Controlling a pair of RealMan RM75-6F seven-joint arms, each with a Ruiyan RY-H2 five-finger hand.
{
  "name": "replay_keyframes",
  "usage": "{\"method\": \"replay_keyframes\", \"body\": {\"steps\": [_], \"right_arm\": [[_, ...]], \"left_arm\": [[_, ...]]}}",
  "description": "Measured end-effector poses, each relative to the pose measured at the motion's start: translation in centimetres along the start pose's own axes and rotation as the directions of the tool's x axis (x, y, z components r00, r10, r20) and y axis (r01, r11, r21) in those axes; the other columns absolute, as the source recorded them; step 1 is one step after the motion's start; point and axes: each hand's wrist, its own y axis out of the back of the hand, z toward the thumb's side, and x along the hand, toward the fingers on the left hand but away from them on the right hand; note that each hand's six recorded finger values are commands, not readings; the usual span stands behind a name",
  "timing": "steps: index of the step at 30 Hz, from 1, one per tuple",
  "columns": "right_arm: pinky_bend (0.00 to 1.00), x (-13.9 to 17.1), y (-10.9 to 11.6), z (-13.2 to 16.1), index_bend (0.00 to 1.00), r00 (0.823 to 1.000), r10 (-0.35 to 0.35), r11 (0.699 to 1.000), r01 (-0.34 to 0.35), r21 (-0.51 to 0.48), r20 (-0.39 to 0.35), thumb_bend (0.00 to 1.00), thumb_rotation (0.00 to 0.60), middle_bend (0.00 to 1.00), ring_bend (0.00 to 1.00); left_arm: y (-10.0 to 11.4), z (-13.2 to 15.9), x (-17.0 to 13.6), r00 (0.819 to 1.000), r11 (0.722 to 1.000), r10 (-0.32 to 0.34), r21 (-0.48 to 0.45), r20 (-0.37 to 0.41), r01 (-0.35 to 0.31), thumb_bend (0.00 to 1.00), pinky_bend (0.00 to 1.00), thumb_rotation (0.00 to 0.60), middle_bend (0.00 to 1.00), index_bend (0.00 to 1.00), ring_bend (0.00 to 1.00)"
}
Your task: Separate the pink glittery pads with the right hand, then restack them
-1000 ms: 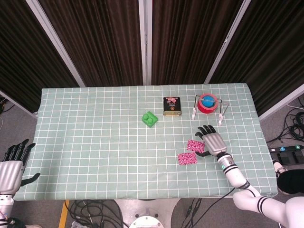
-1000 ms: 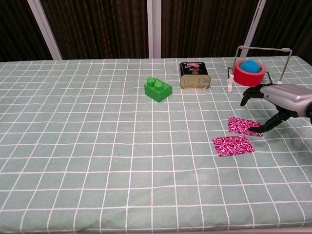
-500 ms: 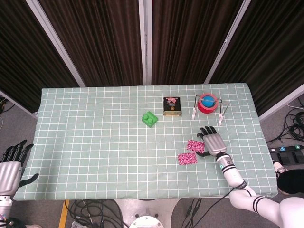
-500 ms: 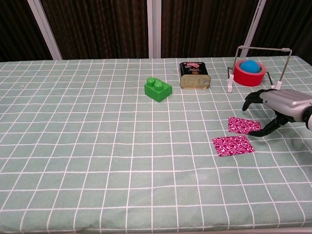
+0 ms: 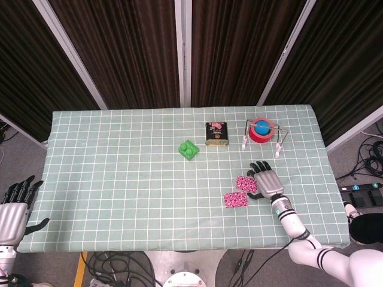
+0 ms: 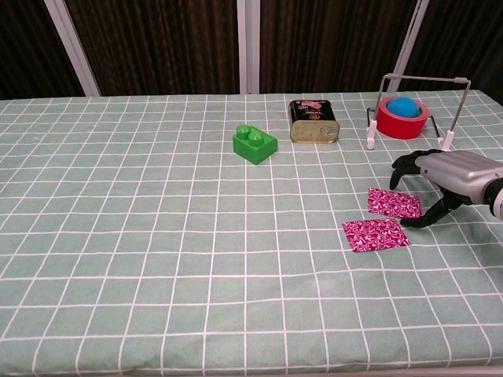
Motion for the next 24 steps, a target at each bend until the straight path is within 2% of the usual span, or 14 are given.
{"method": "replay_keyframes", "body": {"steps": [3, 15, 24], "right_arm": [[0.00, -0.1, 0.1, 0.0, 0.35, 1.000, -0.003, 1.000, 0.003, 0.004, 0.001, 0.12, 0.497, 0.10, 0.00], [0.00, -0.2, 0.2, -0.1, 0.37, 1.000, -0.004, 1.000, 0.004, -0.006, 0.003, 0.13, 0.495, 0.10, 0.00], [0.00, -0.1, 2.5, -0.4, 0.37, 0.999, -0.040, 0.999, 0.039, -0.017, -0.030, 0.13, 0.500, 0.10, 0.00]], "left_arm": [[0.0, -0.1, 0.0, 1.000, 1.000, 0.000, -0.001, -0.003, 0.000, 0.03, 0.13, 0.600, 0.15, 0.18, 0.12], [-0.1, -0.1, -0.1, 1.000, 1.000, -0.002, -0.002, -0.005, 0.002, 0.03, 0.13, 0.600, 0.15, 0.18, 0.12], [0.0, 0.0, -0.1, 1.000, 1.000, -0.001, -0.001, -0.002, 0.001, 0.03, 0.13, 0.600, 0.15, 0.18, 0.12]]}}
